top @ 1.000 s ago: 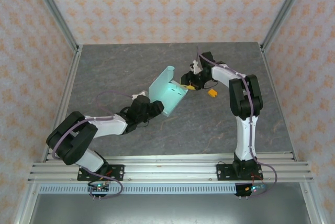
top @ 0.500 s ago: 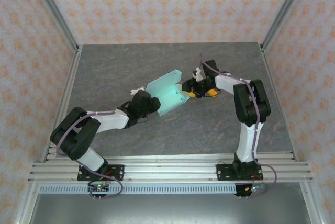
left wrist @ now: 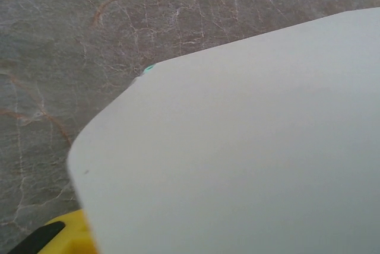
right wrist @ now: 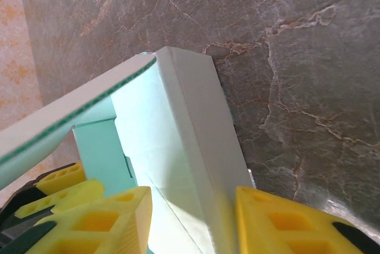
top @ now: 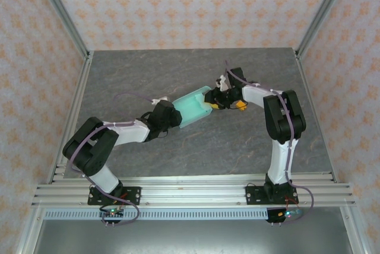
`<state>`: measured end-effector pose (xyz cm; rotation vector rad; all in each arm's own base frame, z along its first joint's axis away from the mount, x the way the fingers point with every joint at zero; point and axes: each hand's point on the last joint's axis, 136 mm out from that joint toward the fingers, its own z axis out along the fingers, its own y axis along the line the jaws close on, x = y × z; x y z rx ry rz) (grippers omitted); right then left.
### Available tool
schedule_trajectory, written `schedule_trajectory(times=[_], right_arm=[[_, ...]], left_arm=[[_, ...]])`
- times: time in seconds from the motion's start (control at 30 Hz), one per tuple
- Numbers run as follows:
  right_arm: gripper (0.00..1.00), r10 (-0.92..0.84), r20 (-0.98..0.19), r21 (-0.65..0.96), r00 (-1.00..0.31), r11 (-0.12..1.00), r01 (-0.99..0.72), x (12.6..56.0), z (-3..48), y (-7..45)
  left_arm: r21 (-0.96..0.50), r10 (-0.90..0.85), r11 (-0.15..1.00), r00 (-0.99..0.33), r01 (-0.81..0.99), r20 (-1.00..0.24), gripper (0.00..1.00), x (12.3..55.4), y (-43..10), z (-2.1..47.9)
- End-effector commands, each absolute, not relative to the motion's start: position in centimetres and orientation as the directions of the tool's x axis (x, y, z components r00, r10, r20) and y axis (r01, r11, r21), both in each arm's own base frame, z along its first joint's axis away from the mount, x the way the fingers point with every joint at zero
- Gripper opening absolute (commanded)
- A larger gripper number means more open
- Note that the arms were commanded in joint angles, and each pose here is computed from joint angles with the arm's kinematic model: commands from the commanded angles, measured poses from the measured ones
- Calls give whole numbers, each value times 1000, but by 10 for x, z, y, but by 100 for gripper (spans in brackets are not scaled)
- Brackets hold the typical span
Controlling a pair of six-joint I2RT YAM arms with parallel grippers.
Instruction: Fold the paper box
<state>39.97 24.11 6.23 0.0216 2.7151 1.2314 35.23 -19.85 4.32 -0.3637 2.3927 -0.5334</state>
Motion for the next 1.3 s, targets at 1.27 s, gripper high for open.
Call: schedule_trajectory(times=[1.27], right_arm=[[15,-138,-507,55,-851,980,-192,397,33,211]], left_arm=[[-497,-432,855,-730,-145,-530,50,351,-171,68]])
